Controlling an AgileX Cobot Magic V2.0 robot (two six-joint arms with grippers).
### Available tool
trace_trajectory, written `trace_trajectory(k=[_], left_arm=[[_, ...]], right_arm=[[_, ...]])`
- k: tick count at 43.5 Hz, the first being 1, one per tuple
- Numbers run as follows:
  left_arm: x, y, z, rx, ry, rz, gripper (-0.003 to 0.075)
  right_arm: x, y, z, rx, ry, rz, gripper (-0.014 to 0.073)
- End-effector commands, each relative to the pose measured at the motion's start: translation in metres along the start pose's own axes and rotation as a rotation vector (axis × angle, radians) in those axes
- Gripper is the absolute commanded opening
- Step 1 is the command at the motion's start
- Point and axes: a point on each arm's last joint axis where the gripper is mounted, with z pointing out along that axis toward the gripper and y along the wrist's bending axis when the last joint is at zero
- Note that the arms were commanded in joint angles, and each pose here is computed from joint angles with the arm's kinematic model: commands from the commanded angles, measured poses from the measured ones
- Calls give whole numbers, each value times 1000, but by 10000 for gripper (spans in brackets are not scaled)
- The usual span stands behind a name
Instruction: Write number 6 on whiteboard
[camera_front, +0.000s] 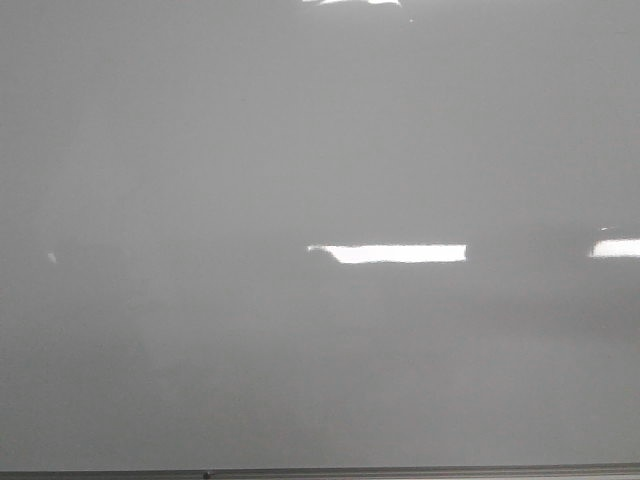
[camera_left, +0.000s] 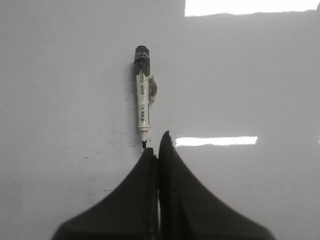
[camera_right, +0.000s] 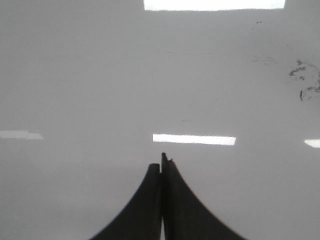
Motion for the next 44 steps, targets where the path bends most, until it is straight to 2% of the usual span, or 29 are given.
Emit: trace_trajectory(k=[1,7,15,24,28,37,44], left_arm=[[-8,0,-2,3,-97,-10,-20],[-8,0,-2,3,-104,-10,-20],[-25,0,-4,6,-208,-21,-20],[-81,1,-17,4,-344,-7,-20],[-108,1,-21,2,-361,14,-20],[-162,2,-16,2,-230,21,-20],[-178,2,6,5,-48,22,-20]], right_arm=[[-11,-1,-2,10,-117,-13,-67],[-14,-1,-3,10,-144,-13,-67],[-37,0,-6,8,-200,-13,-67],[-84,2,-14,1,-176,-14,-67],[-103,3,-12,-2,-135,-14,-67],[-141,4,5,-4,-32,-14,-67],[-152,5,22,-6,73,-14,-67]])
